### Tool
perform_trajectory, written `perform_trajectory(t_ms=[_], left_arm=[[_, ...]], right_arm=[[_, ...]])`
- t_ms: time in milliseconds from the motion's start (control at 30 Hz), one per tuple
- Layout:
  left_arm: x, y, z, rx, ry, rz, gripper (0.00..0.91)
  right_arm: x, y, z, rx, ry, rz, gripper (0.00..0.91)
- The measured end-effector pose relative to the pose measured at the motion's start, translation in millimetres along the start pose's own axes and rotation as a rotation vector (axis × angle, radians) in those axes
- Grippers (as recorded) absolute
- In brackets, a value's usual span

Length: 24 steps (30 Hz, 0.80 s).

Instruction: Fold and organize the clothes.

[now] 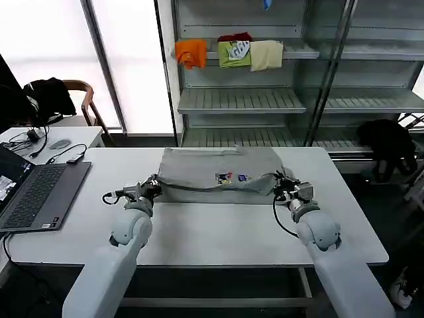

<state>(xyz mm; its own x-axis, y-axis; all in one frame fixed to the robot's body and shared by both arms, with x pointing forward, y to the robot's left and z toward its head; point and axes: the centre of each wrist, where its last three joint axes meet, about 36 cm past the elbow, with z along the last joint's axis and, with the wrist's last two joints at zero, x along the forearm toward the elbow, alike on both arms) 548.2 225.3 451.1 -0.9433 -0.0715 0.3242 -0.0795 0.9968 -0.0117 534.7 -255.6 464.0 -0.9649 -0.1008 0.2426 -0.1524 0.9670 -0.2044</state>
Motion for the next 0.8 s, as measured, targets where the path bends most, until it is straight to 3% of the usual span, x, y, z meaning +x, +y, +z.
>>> perform_trajectory(t_ms=[500,800], left_arm=[[20.7,16.1,-6.9,-0.096,-0.003,0.006,0.907],[56.8,42.1,4.2,-0.131,0.023,0.087,0.907]], right_arm=[[15.8,-15.8,-2.7,0.056,-0.120,0.067,0.907],[35.7,-29.0,15.1,0.115,-0.165,0.090,0.907]])
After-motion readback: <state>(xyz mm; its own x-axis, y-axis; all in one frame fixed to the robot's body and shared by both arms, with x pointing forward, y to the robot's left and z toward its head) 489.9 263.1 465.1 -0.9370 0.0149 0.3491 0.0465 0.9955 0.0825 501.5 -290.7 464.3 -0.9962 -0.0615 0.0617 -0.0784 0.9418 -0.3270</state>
